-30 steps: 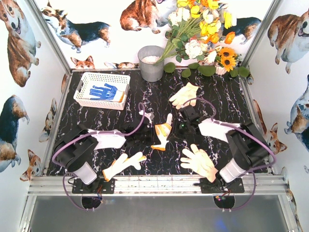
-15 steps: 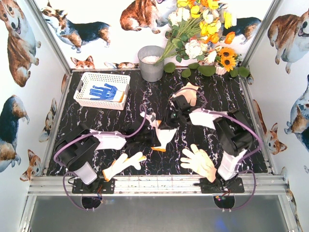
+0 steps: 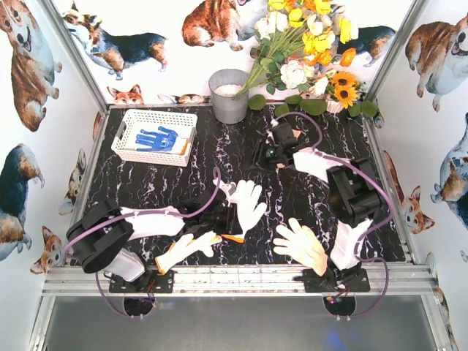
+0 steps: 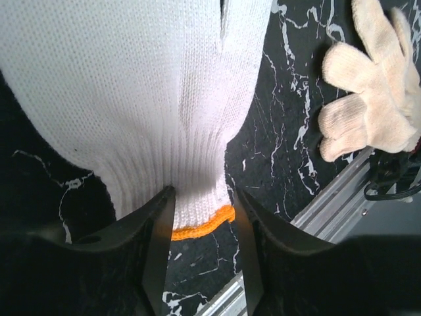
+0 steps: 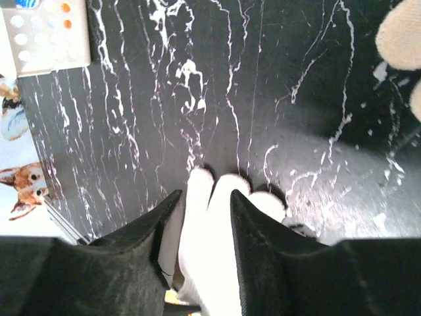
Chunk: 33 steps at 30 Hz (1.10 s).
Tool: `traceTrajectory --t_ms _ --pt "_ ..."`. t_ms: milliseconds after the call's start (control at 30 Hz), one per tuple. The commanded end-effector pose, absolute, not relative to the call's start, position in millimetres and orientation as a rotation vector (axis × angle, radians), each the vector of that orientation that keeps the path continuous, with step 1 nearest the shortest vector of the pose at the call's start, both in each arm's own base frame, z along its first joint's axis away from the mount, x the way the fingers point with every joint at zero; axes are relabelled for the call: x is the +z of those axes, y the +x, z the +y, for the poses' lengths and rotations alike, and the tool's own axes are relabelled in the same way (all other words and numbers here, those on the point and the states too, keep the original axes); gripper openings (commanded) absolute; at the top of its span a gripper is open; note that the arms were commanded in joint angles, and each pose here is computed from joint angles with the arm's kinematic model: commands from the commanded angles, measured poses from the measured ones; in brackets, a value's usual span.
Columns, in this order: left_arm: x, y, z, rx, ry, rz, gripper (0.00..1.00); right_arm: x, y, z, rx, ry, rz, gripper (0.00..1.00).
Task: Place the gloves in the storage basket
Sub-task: Adjust the glove at the center of the board, then pick up the glove from the center of the board.
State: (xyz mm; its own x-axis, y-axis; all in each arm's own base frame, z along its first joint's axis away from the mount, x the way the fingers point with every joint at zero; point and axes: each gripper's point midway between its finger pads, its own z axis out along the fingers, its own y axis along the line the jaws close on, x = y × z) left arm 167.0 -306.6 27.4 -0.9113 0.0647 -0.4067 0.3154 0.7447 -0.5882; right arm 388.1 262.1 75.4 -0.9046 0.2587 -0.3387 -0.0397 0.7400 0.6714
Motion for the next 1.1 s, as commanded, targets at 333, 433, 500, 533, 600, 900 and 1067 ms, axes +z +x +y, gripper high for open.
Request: traceTrajectory --t_ms 333,433,500,533,600,900,1067 --pt "90.8 194.4 -247.4 -0.612 0.118 2.531 0.67 124.2 278.2 211.4 0.952 0.138 2.535 0.51" --pt "99.6 187.9 -223.9 -0.484 0.125 2.567 0.69 120.7 261.9 200.5 0.922 0.181 2.536 0.53" --pt "90.1 175.6 -207.4 -0.4 0.144 2.632 0.7 117.0 255.1 195.1 0.906 0.208 2.531 0.55" --pt "84.2 168.7 -201.5 -0.374 0.154 2.664 0.71 116.1 253.5 193.5 0.901 0.218 2.526 0.56" --pt "72.5 156.7 -195.7 -0.362 0.168 2.707 0.73 115.4 253.1 191.7 0.896 0.23 2.514 0.56" --pt "40.7 141.7 -204.9 -0.398 0.247 2.754 0.75 123.7 259.1 194.9 0.911 0.219 2.489 0.55" --pt "32.6 137.2 -206.2 -0.371 0.307 2.763 0.56 122.0 256.9 191.5 0.891 0.223 2.491 0.55"
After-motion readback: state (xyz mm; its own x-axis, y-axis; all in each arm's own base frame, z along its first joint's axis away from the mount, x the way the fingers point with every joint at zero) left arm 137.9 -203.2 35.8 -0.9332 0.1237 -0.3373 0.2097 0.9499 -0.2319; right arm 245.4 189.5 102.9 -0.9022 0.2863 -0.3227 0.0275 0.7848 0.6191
